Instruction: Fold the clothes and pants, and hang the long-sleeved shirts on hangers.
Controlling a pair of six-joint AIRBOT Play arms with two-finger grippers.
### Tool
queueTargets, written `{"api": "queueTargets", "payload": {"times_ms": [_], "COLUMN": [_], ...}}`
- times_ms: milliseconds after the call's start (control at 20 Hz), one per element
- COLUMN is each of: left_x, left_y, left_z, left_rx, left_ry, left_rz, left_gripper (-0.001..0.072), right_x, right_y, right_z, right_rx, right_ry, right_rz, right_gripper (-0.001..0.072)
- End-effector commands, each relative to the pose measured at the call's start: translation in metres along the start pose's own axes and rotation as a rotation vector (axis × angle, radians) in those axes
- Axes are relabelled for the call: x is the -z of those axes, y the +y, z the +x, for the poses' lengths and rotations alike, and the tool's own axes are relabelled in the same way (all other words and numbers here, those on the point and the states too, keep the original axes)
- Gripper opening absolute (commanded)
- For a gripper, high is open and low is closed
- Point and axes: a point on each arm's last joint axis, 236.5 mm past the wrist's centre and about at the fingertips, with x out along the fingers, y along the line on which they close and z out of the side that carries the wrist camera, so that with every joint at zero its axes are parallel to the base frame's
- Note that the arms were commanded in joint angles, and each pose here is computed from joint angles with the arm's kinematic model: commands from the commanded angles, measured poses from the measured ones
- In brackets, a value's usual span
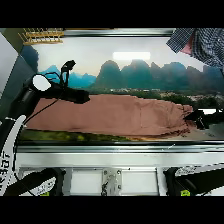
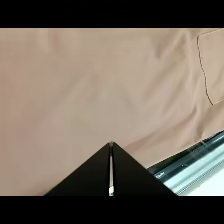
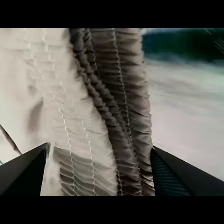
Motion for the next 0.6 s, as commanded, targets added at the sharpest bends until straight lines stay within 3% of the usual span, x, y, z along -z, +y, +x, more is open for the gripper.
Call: {"api": "queueTargets", "payload": {"times_ms": [0,250,300,350,450,550], "left_x": [0.000,0.000,-0.001,-0.001,-0.002,-0.003], "left_y": [-0.005,-0.004,-0.004,-0.004,-0.004,-0.004], "left_z": [0.003,0.003,0.003,0.003,0.003,0.003], "left_rx": [0.003,0.003,0.002,0.002,0.001,0.001], "left_ry": [-0.003,-0.005,-0.007,-0.009,-0.013,-0.015], "left_rz": [0.010,0.010,0.010,0.010,0.010,0.011], "left_gripper": [0.0005,0.0005,0.0005,0.0005,0.0005,0.0005], "right_x": [0.008,0.021,0.023,0.023,0.024,0.023], "right_y": [0.009,0.017,0.018,0.019,0.019,0.019], "right_z": [0.016,0.029,0.028,0.028,0.028,0.028], "right_rx": [-0.027,-0.052,-0.057,-0.059,-0.059,-0.058], "right_ry": [0.040,0.091,0.097,0.099,0.101,0.099], "right_rz": [-0.001,0.009,0.008,0.004,0.004,0.002], "right_gripper": [0.0720,0.0708,0.0641,0.0491,0.0441,0.0139]}}
